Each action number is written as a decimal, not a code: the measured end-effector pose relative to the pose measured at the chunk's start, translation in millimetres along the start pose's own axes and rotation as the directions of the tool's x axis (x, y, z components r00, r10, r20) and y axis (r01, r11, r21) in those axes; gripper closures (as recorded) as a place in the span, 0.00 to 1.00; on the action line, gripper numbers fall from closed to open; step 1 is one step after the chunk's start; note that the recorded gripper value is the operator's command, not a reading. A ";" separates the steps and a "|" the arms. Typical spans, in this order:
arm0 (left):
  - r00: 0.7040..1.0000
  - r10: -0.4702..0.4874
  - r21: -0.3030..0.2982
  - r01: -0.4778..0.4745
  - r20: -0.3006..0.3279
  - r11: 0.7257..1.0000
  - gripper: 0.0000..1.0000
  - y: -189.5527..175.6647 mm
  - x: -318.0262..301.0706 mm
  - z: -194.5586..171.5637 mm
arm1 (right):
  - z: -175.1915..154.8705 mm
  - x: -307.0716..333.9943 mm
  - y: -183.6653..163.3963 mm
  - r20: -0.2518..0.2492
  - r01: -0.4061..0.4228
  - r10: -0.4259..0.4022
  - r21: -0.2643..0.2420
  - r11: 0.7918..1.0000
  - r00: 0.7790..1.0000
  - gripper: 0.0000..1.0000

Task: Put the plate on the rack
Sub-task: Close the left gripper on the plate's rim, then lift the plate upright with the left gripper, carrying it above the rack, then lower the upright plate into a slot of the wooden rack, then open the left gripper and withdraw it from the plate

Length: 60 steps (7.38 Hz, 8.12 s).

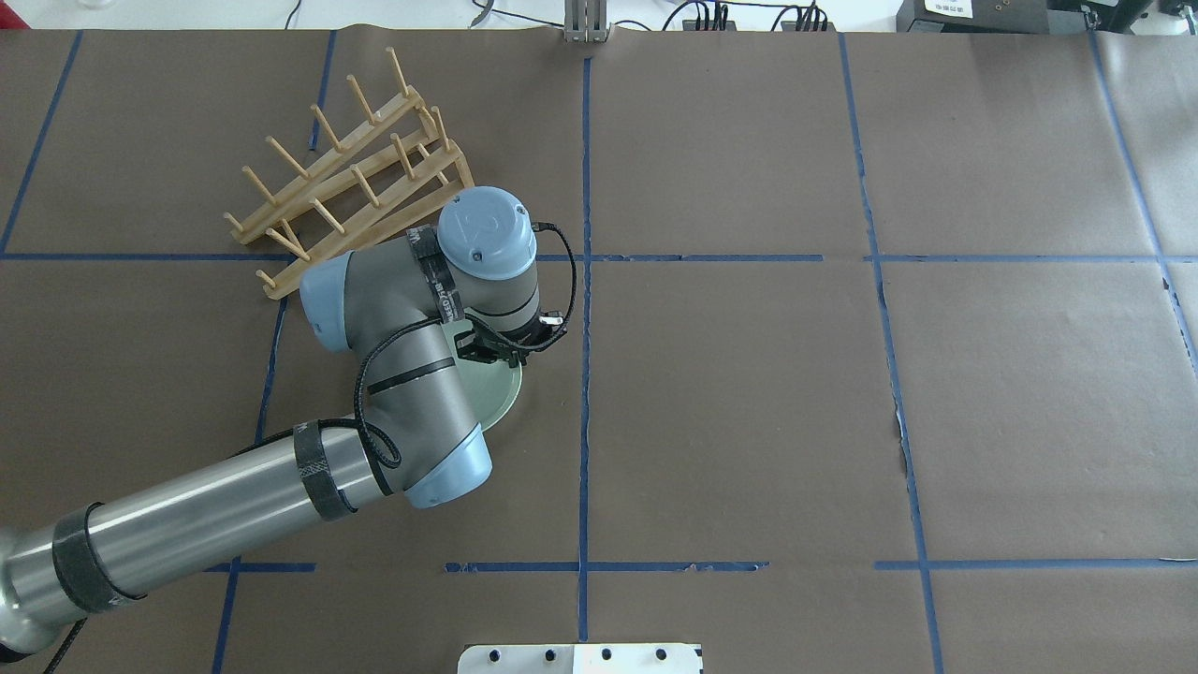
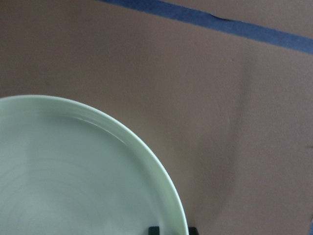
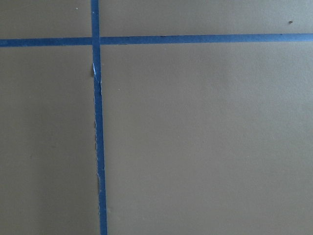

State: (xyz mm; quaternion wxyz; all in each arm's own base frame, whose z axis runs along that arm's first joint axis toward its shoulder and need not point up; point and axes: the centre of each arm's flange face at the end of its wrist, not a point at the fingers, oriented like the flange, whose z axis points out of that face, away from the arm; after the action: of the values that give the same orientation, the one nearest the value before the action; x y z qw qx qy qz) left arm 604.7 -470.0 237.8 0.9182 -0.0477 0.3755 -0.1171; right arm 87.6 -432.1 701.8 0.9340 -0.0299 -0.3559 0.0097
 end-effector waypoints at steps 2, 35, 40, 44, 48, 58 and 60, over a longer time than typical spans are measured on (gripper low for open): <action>0.999 -0.012 0.023 0.013 -0.047 1.000 1.00 -19.2 -2.7 -33.5 | -0.2 -0.1 -0.2 0.000 0.000 0.000 0.000 1.000 1.000 0.00; 0.443 -0.053 0.160 0.428 -0.895 0.889 1.00 -213.4 -204.9 -152.8 | 0.0 -0.3 -0.3 0.000 0.000 0.000 0.000 1.000 1.000 0.00; 0.474 -0.027 0.188 0.400 -0.880 0.897 0.13 -206.3 -198.4 -137.9 | -0.2 -0.2 -0.3 0.000 0.000 0.000 0.000 1.000 1.000 0.00; 0.475 -0.017 0.203 0.408 -0.880 0.890 0.00 -205.6 -195.5 -138.2 | 0.0 0.2 0.0 0.000 0.000 0.000 0.000 1.000 1.000 0.00; 0.519 0.026 0.244 0.357 -0.855 0.902 0.00 -214.8 -227.1 -178.0 | 0.2 0.1 -0.1 0.000 -0.001 0.001 0.000 1.000 1.000 0.00; 0.899 0.435 0.163 -0.437 0.046 0.885 0.00 -249.7 -588.8 -173.4 | 0.1 -0.4 -0.4 0.000 0.000 0.000 0.000 1.000 1.000 0.00; 0.891 0.449 0.107 -0.454 0.062 0.885 0.00 -245.2 -629.9 -183.3 | 0.2 -0.3 -0.3 0.000 0.001 -0.001 0.000 1.000 1.000 0.00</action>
State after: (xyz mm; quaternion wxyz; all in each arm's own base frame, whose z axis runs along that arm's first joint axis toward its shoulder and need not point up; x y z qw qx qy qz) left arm -2.8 -549.3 577.3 0.9279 0.0937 0.3522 0.0783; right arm 87.3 -432.4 701.7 0.9340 -0.0300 -0.3559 0.0094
